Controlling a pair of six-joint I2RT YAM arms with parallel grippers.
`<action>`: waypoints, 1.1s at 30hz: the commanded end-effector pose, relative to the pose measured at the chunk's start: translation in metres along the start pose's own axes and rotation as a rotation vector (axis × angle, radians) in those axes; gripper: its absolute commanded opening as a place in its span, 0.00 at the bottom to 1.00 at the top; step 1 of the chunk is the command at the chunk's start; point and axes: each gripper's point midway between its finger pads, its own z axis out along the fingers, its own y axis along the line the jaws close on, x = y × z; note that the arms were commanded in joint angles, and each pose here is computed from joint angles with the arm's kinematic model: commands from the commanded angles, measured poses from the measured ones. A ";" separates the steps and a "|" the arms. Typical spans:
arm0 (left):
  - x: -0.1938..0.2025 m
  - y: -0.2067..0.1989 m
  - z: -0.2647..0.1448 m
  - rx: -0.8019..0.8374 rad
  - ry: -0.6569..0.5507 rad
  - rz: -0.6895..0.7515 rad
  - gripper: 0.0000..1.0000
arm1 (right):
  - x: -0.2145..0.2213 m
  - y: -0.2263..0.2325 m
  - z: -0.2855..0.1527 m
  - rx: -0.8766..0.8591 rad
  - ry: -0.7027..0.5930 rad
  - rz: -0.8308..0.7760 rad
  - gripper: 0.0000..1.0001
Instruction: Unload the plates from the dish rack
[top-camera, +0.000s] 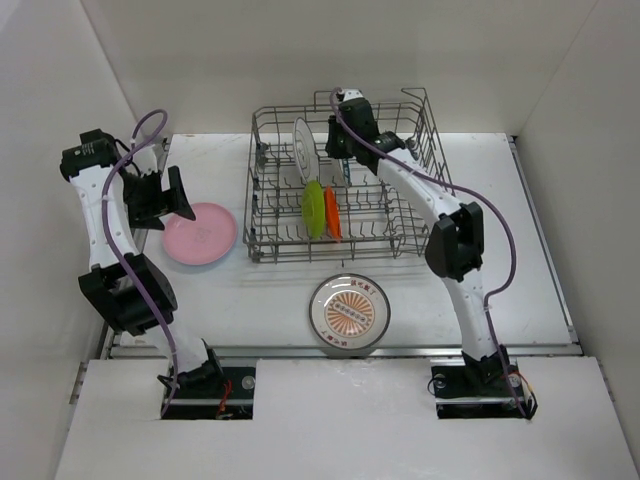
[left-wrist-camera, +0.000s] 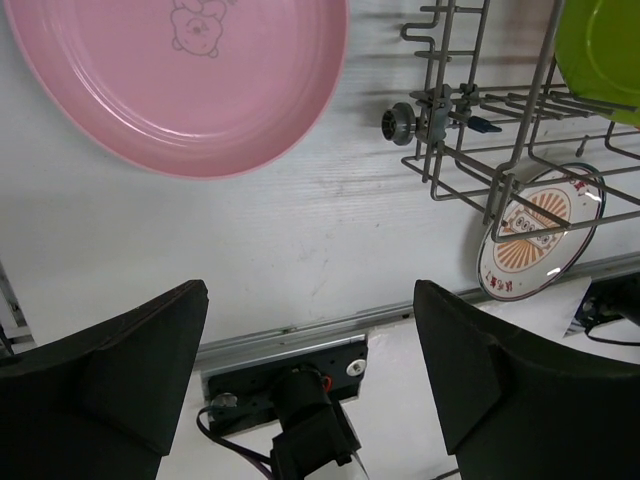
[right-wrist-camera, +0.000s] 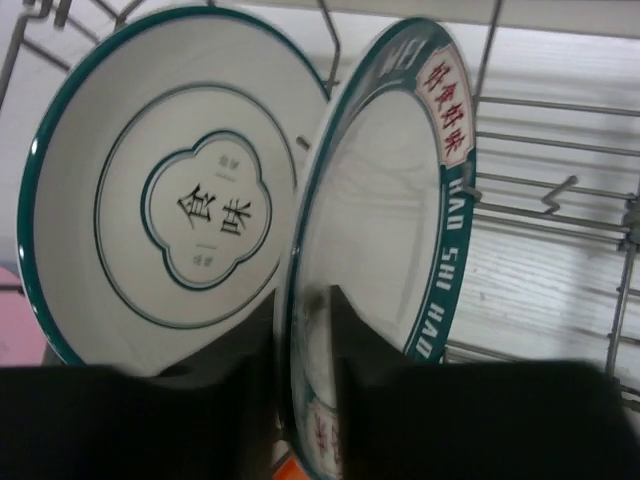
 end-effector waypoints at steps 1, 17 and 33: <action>0.006 -0.007 -0.011 0.000 0.023 -0.024 0.82 | -0.002 0.016 0.009 -0.077 -0.017 -0.018 0.19; 0.011 -0.023 -0.022 0.029 -0.025 0.018 0.82 | -0.181 0.019 -0.157 0.003 -0.539 -0.057 0.00; 0.051 -0.050 -0.056 0.021 -0.105 0.087 0.83 | 0.033 0.120 -0.314 -0.211 -0.166 -0.544 0.00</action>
